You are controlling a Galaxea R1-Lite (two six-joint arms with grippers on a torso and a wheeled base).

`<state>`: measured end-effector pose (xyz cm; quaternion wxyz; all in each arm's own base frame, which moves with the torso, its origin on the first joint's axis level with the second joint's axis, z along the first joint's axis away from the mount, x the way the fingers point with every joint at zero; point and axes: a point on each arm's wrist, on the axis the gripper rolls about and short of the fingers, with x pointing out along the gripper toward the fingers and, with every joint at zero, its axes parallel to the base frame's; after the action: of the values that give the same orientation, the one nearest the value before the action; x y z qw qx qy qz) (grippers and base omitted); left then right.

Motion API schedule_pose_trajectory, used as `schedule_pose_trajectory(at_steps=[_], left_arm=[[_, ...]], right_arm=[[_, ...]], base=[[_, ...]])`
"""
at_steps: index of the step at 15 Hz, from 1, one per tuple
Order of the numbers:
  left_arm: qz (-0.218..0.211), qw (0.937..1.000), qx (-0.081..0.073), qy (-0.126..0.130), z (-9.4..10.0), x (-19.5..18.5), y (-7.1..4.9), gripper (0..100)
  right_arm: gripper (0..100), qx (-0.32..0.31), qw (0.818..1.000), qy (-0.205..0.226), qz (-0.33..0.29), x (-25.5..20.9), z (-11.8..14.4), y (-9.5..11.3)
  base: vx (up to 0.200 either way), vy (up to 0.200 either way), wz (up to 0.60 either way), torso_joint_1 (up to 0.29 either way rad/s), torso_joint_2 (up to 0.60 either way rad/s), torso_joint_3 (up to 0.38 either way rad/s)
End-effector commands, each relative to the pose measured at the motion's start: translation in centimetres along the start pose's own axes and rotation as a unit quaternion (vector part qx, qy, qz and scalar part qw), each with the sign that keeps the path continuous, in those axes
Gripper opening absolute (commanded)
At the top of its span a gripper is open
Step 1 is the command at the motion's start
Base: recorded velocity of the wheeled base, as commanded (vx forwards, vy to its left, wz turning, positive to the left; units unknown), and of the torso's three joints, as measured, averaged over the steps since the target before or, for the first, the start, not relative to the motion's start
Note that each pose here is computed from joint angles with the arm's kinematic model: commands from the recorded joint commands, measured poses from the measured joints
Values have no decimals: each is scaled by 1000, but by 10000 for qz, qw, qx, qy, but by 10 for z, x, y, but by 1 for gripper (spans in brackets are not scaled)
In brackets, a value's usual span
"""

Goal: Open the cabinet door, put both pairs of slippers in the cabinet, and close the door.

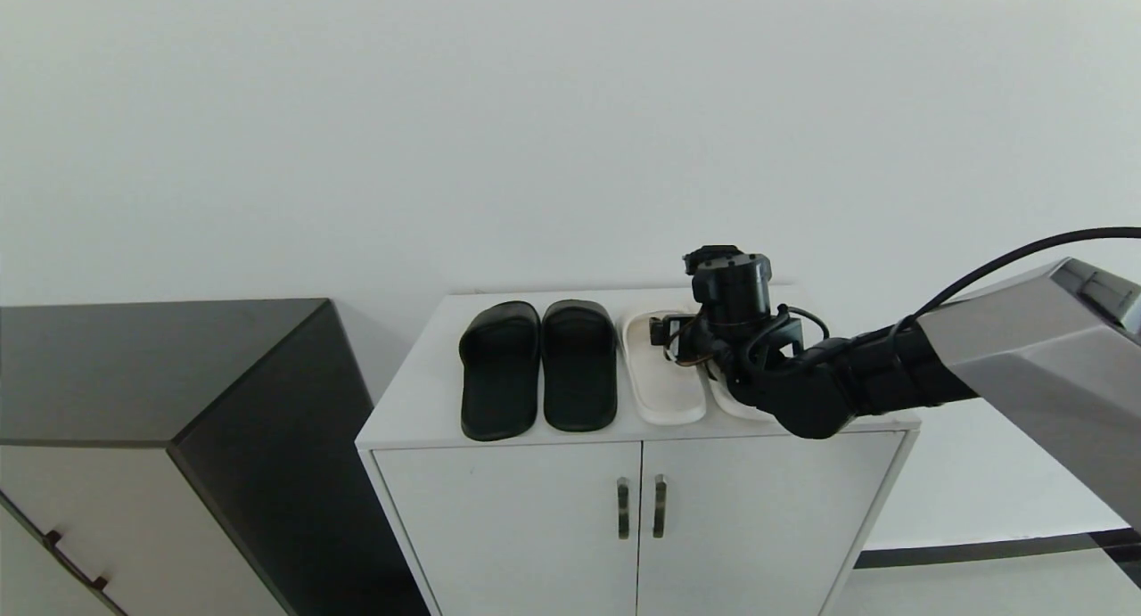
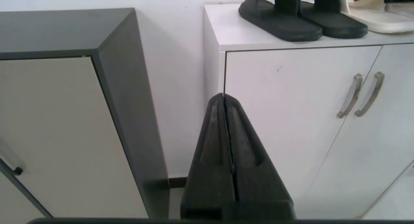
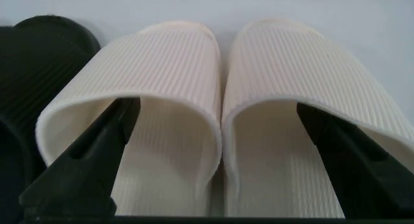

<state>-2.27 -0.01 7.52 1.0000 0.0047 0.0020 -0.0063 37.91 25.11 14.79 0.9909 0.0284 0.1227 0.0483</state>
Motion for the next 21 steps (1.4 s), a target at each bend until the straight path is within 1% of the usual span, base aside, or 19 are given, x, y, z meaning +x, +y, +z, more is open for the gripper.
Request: schedule_pose_trajectory(at_steps=[1,4,7,8,10,12,14,16,17,18,19,21], left_arm=[[1,10000,-1,3,0,0,0,0],[1,10000,-1,3,0,0,0,0],[1,10000,-1,3,0,0,0,0],[1,10000,-1,3,0,0,0,0],[1,10000,-1,3,0,0,0,0],[1,10000,-8,3,0,0,0,0],[1,10000,-8,3,0,0,0,0],[1,10000,-8,3,0,0,0,0],[1,10000,-8,3,0,0,0,0],[1,10000,-16,3,0,0,0,0],[1,10000,-16,3,0,0,0,0],[1,10000,-16,3,0,0,0,0]], right_arm=[[0,7,10000,-11,-16,6,-2,1],[0,7,10000,-13,-24,7,-3,1],[0,72,9999,-134,-7,-2,10,-1],[0,65,9999,-155,-3,-9,15,-3],[0,-137,9997,-194,8,-34,27,-13],[0,-118,9995,-253,117,-66,39,-21],[0,-157,9981,-205,555,-107,42,-26],[0,-262,9919,-24,1243,-152,35,-35],[0,-298,9874,37,1553,-172,32,-40],[0,-343,9809,104,1912,-201,25,-52],[0,-353,9747,124,2203,-220,21,-61],[0,-387,9611,241,2723,-240,13,-72]], base=[[0,0,0,0,0,0],[0,0,0,0,0,0],[0,0,0,0,0,0],[0,0,0,0,0,0],[0,0,0,0,0,0],[0,0,0,0,0,0],[0,0,0,0,0,0],[0,0,0,0,0,0],[0,0,0,0,0,0],[0,0,0,0,0,0],[0,0,0,0,0,0],[0,0,0,0,0,0]])
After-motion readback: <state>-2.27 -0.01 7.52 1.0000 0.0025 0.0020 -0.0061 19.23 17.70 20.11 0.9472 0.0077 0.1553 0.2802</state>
